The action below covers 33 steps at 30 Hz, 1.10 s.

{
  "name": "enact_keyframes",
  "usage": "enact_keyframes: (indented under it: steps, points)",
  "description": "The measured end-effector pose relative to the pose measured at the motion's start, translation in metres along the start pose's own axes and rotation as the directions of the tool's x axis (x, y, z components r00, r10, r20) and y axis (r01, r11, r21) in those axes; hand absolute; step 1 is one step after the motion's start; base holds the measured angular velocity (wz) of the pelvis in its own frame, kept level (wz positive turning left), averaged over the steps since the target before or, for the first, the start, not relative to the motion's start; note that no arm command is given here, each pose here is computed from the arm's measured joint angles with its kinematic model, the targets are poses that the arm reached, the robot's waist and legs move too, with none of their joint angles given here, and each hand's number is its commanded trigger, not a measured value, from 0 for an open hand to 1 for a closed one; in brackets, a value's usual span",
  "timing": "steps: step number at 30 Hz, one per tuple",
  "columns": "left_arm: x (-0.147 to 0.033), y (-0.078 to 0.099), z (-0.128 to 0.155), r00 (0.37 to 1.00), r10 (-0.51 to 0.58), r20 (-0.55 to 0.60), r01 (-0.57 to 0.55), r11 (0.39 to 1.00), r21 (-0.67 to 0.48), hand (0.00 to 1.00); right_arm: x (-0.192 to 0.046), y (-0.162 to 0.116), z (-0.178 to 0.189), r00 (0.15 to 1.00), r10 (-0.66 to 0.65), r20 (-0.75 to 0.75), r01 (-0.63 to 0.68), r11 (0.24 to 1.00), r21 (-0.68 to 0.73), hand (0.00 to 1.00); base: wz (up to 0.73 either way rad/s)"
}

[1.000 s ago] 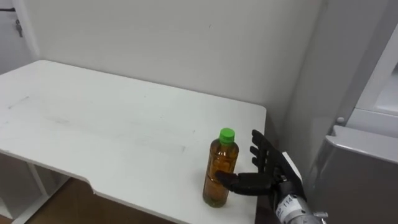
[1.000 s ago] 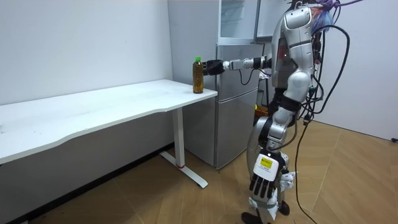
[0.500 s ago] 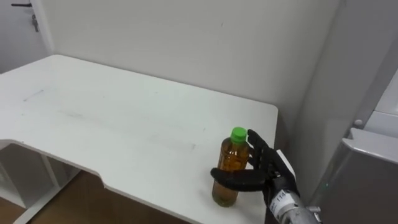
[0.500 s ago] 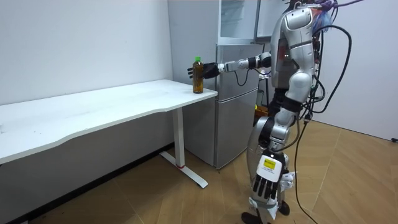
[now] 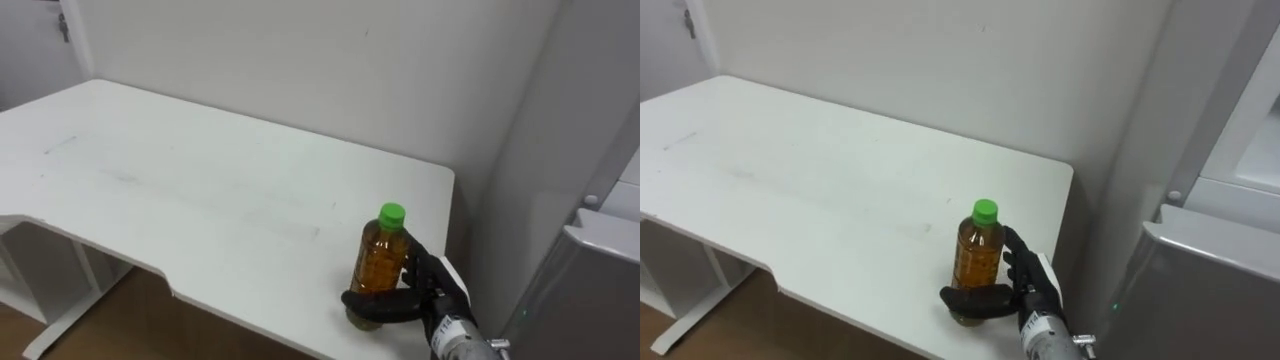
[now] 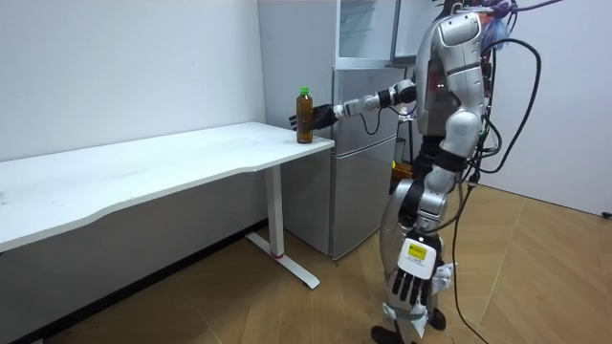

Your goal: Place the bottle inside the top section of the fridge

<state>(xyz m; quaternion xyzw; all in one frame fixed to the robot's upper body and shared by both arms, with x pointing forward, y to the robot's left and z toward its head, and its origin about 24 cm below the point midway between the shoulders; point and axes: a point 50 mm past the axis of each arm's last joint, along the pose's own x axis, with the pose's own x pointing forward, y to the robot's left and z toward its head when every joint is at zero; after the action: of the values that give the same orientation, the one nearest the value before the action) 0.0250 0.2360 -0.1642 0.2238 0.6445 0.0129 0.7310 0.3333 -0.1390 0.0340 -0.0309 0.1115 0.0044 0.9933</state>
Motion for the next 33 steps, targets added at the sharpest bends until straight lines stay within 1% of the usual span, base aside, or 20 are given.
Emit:
enact_keyframes:
  steps: [3,10,13,18,22,33]
  points:
    - [0.000,0.000,0.000,1.000,0.000,-0.001,0.000,1.000,0.002,0.00,0.001,-0.001,0.000,1.000,-0.004,-0.001,0.004,1.000,-0.008,0.00,0.00]
    - [0.000,0.001,0.002,1.000,-0.002,0.024,0.002,1.000,0.011,0.00,0.008,-0.006,0.005,0.999,-0.028,-0.020,0.029,0.998,0.054,0.00,0.00]
    - [0.000,0.001,0.003,1.000,-0.005,0.025,0.006,1.000,-0.024,0.00,0.009,-0.008,0.003,0.999,-0.039,-0.015,0.040,0.996,0.074,0.00,0.04]
    - [0.000,0.001,0.003,1.000,-0.008,0.025,0.009,1.000,-0.026,0.00,0.010,-0.011,0.005,0.999,-0.047,-0.008,0.047,0.995,0.093,0.00,0.03]
    - [0.000,-0.001,0.004,0.999,-0.018,0.027,0.019,0.999,-0.049,0.00,0.011,-0.013,0.007,0.998,-0.066,-0.002,0.066,0.991,0.119,0.00,0.02]
    - [0.000,-0.005,0.005,0.999,-0.022,0.030,0.023,0.998,-0.051,0.00,0.012,-0.017,0.012,0.996,-0.094,0.009,0.091,0.981,0.174,0.00,0.02]
